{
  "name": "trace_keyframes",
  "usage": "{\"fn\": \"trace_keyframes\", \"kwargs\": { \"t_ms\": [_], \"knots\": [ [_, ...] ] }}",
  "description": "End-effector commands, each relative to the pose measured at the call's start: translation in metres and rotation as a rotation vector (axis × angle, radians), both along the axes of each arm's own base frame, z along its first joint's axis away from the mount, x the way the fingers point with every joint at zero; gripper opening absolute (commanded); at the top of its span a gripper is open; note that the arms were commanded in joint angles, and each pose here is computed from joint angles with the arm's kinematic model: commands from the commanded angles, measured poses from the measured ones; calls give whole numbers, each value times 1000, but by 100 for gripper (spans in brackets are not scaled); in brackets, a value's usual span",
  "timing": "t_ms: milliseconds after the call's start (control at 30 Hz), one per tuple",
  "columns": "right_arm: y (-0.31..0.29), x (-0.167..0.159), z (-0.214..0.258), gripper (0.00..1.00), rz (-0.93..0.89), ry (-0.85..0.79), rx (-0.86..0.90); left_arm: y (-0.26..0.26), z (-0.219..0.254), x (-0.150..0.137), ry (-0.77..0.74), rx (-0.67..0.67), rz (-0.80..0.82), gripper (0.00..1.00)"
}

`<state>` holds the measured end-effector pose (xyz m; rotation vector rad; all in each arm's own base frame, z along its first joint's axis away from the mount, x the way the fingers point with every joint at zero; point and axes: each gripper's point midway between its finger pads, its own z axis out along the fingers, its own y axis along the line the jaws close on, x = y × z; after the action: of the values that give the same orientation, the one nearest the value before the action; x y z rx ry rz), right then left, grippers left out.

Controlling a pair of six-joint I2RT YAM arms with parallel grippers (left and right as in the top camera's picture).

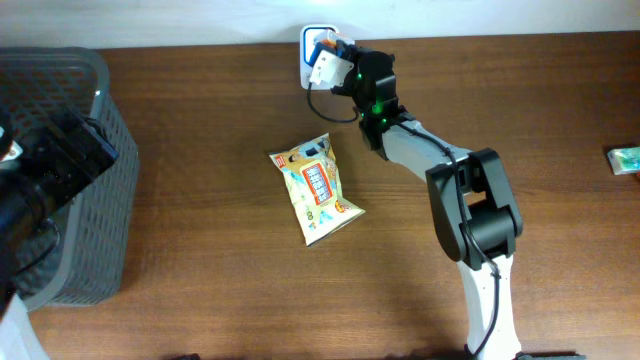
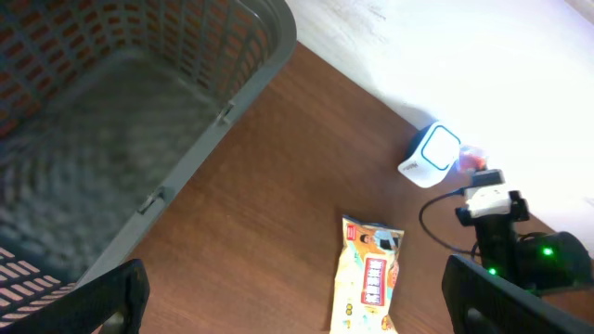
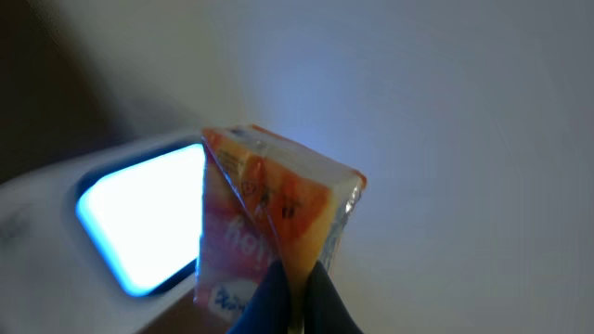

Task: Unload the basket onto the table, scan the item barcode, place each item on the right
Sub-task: 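Hold the orange tissue pack up to the white scanner, then carry the orange pack to the right table edge and release it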

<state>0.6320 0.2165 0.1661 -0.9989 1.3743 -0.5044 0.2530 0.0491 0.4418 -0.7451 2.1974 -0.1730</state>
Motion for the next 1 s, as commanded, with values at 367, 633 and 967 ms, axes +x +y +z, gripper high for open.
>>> {"fn": "trace_keyframes", "kwargs": {
  "t_ms": [367, 633, 967],
  "knots": [
    [-213, 4, 68, 4, -740, 22, 800, 1, 3, -3, -11, -1, 13, 99],
    [-392, -71, 5, 4, -1257, 179, 1063, 1, 3, -3, -11, -1, 13, 99],
    [-545, -196, -42, 4, -1733, 192, 1168, 1, 3, -3, -11, -1, 13, 99]
  ]
}}
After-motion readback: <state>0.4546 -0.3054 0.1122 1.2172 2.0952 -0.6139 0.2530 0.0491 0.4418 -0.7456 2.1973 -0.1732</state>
